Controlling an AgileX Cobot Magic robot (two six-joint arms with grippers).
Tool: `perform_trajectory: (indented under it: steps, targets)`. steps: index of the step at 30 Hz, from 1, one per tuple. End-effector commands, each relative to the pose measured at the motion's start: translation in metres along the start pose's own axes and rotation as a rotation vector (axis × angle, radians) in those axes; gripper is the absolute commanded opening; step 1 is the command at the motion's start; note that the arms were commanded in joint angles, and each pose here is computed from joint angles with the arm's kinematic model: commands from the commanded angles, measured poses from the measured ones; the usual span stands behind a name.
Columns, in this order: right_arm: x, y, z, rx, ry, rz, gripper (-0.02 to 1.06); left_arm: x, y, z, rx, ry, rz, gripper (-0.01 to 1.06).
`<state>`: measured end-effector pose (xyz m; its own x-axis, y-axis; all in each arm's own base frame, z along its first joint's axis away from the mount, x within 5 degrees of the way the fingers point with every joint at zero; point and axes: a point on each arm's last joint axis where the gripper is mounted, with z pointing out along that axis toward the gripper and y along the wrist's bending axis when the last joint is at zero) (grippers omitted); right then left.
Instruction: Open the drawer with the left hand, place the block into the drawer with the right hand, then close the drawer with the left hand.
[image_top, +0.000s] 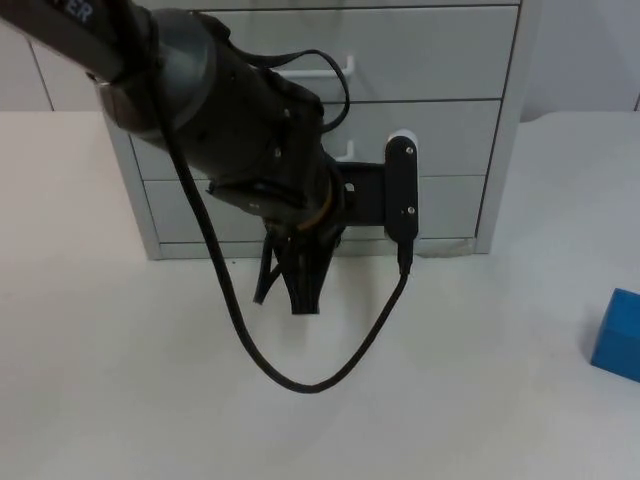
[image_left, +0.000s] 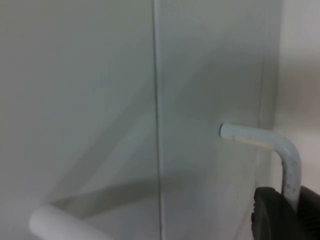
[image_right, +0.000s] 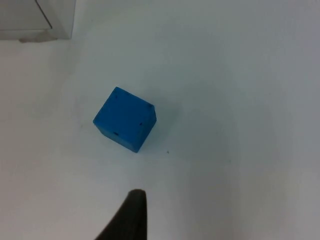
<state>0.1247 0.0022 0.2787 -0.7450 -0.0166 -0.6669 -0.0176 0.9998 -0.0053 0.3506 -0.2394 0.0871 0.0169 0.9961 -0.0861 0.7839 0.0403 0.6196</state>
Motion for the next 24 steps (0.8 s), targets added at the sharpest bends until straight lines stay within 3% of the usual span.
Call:
perform_trajectory:
  steps: [1,10,18,24]
  targets:
    - [-0.003,-0.001,-0.001,0.005,-0.020,0.000,1.05,0.004,-0.010,0.011,0.044,0.029,-0.059,0.00]
    - [-0.003,-0.001,-0.001,0.005,-0.020,0.013,1.05,-0.005,-0.036,-0.015,0.080,0.031,-0.009,0.00]
    - [-0.003,-0.001,-0.001,0.005,-0.020,0.023,1.05,0.005,-0.044,-0.043,0.114,0.045,-0.083,0.00]
    - [-0.003,-0.001,-0.001,0.006,-0.020,0.022,1.05,0.002,-0.063,-0.081,0.145,0.011,-0.102,0.00]
